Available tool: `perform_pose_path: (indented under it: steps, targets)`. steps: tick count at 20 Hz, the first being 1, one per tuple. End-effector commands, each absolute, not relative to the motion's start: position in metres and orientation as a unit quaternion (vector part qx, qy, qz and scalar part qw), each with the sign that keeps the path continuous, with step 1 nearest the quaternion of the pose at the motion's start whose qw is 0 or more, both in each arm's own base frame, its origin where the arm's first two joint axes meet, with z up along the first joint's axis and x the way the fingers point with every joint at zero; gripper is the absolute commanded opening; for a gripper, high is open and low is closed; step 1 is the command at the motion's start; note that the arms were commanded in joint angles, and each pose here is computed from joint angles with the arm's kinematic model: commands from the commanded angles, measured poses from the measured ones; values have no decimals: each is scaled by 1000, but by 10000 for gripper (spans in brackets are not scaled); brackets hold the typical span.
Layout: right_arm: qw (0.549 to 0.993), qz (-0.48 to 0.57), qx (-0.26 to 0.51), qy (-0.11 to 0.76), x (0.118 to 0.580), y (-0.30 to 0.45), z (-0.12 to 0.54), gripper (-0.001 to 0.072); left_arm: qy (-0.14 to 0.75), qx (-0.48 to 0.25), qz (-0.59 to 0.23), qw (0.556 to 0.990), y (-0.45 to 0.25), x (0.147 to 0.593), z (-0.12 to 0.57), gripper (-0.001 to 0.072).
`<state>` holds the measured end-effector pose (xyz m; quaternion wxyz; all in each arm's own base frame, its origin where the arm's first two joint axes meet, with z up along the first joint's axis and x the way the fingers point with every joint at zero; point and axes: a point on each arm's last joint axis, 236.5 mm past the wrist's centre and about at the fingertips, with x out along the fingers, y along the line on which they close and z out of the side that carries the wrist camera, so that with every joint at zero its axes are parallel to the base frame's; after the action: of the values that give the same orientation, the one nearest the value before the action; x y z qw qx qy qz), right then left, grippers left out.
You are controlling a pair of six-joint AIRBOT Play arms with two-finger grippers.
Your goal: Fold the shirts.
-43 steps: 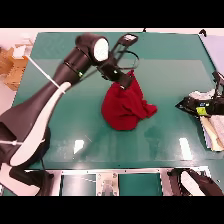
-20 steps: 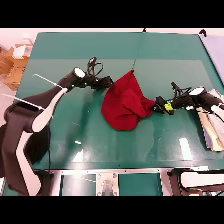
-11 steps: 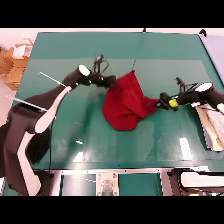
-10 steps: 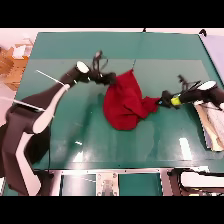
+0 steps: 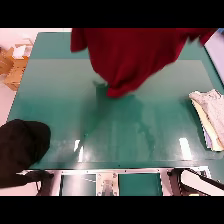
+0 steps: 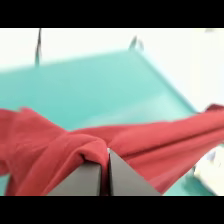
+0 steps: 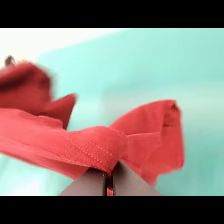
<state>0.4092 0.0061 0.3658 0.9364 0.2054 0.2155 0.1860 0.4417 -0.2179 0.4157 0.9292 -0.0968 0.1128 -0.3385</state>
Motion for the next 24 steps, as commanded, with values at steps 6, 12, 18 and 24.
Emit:
perform_pose_path:
  steps: [6, 12, 18, 24]
  targets:
    - [975, 185, 104, -69, 284, 51, 569, 20, -95, -55, -340, 934, -158, 224, 576, 21]
    - [974, 169, 152, -22, 328, 27, 528, 21, 2, -43, -312, 949, -160, 276, 516, 21]
    - [939, 166, 234, 191, 405, 13, 337, 22, 230, -48, -279, 931, -187, 428, 312, 22]
    - [868, 89, 329, 362, 460, -12, 91, 22, 407, -118, -261, 867, -226, 539, 55, 22]
